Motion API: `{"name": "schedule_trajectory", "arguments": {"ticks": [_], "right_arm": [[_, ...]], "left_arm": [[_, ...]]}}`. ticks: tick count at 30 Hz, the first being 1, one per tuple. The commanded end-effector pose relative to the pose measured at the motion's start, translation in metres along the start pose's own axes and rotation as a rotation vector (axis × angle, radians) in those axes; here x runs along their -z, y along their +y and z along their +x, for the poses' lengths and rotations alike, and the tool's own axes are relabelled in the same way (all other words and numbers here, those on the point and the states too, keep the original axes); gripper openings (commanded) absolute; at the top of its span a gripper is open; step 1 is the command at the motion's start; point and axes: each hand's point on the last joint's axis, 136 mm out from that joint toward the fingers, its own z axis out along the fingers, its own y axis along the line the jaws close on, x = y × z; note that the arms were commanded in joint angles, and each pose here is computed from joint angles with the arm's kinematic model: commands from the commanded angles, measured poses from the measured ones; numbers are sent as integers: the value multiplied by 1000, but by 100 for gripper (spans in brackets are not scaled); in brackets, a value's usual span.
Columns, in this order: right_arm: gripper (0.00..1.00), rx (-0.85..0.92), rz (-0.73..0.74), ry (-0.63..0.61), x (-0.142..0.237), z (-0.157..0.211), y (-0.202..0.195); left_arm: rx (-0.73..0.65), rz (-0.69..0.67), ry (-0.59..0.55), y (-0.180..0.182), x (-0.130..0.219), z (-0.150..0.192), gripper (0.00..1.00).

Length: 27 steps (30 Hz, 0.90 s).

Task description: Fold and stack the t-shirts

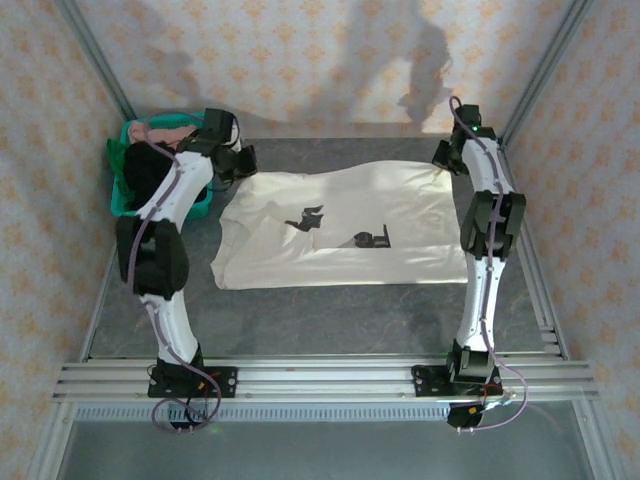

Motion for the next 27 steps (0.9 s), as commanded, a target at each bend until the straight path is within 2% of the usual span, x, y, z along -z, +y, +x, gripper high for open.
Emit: {"name": "schedule_trajectory", "arguments": {"ticks": [1,9,10,12,18,21,27], "right_arm": [[0,25,-21,-94,44,-11,1],[3,-22,51,-52,56,59,-31],[5,-40,48,-59,58,64,-32],[20,-84,58,-49,59,75,-37],[27,-209,104,-18,70,105,-53],[46,-283,94,-25,73,119,-57],[48,-374,54,-33,67,126,-54]], "left_arm": [[-19,51,-106,-7,29,-1,0],[50,-52,-102,42,33,84,0],[50,-58,-97,45,32,91,0],[50,-81,-75,51,30,105,0],[43,-90,-29,57,20,135,0],[50,-95,-14,63,16,146,0],[49,-126,11,74,11,161,0]]}}
